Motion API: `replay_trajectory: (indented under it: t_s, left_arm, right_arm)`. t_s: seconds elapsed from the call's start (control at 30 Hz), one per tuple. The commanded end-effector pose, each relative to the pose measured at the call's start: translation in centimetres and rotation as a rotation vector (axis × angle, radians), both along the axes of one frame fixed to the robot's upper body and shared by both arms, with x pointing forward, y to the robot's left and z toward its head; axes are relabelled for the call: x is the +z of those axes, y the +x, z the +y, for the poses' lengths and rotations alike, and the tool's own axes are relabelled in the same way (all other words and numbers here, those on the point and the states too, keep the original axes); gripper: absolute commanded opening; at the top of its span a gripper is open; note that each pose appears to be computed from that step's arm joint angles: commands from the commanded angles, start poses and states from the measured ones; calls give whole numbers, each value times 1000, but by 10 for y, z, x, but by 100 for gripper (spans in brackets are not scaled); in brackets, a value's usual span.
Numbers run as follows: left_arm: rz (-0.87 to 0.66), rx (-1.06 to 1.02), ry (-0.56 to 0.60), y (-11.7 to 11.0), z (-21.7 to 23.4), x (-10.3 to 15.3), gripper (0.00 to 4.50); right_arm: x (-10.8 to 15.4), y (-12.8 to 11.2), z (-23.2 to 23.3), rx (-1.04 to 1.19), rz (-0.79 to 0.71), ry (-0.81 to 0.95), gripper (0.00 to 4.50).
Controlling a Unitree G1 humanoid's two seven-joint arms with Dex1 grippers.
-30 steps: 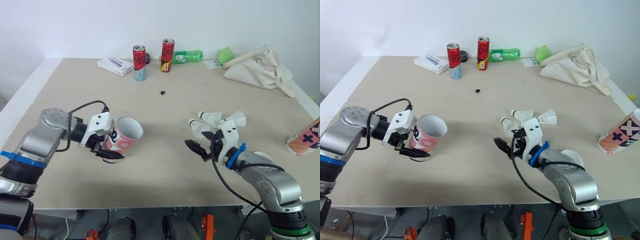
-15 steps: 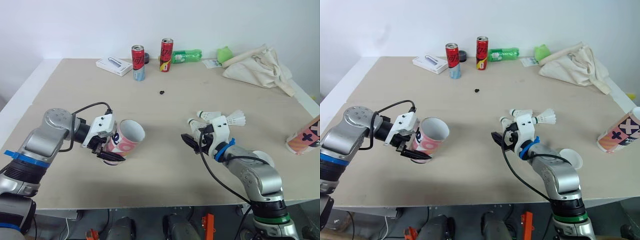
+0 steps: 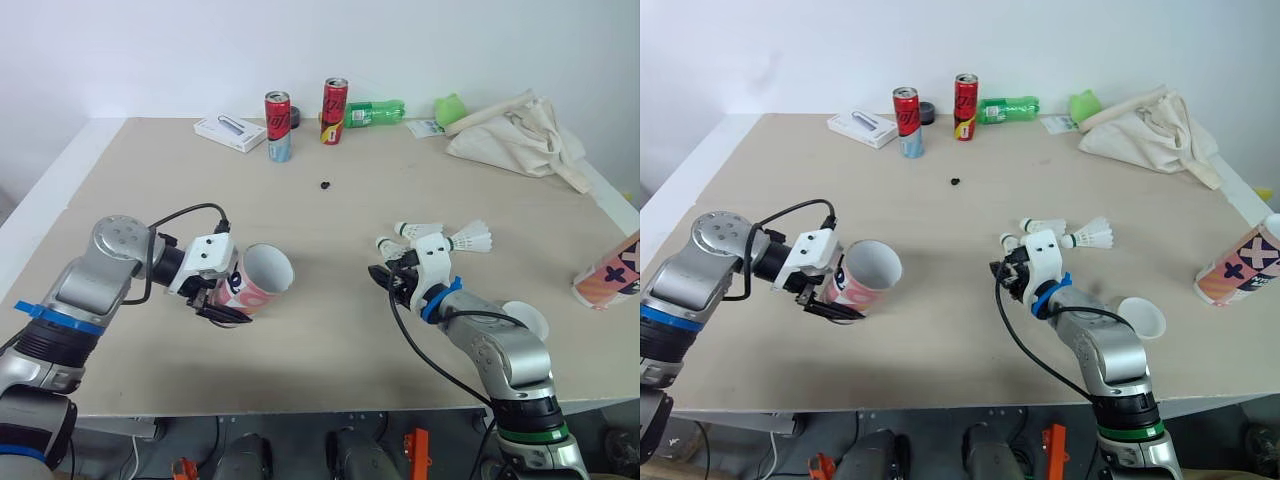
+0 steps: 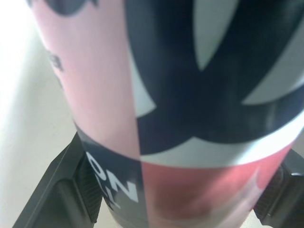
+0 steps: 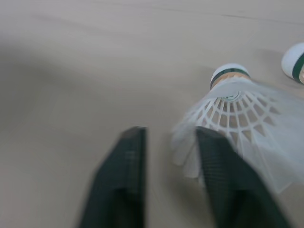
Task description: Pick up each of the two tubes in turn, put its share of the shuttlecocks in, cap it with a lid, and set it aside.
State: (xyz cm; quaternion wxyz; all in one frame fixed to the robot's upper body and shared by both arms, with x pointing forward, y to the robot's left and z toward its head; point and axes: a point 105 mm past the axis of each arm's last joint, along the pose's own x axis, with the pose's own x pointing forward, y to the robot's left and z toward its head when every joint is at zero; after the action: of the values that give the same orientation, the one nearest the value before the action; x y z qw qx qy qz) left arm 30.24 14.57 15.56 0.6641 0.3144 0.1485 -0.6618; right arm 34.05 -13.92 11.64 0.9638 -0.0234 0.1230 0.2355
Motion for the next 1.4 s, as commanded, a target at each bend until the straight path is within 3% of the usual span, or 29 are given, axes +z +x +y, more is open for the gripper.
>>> replay_trajectory:
  t_s: [0.03, 0.33, 0.57, 0.7, 0.9, 1.03, 1.2, 1.4]
  left_arm:
    - [-12, -2, -18, 0, -5, 3, 353]
    - [12, -5, -30, -3, -8, 2, 353]
    - [30, -21, -19, -5, -9, -1, 353]
    - [31, -22, -13, -3, -10, -2, 353]
    - [36, -20, -24, -4, -11, -1, 353]
    - [45, -20, -19, -6, -10, -3, 353]
    - [51, -23, -20, -5, -11, -2, 353]
    - [51, -23, -29, -3, -13, 0, 353]
  right_arm:
    - [11, -2, 3, 21, -57, 1, 4]
    - [17, -1, 1, 21, -93, -21, 4]
    - [80, -9, -10, 118, -376, -63, 4]
    - [106, -42, 4, 382, -450, -129, 4]
    - [100, -67, 9, 552, -377, -162, 4]
    - [115, -73, 9, 587, -398, -117, 4]
    - [139, -81, 28, 723, -495, -277, 4]
    - [136, -92, 43, 880, -499, -411, 4]
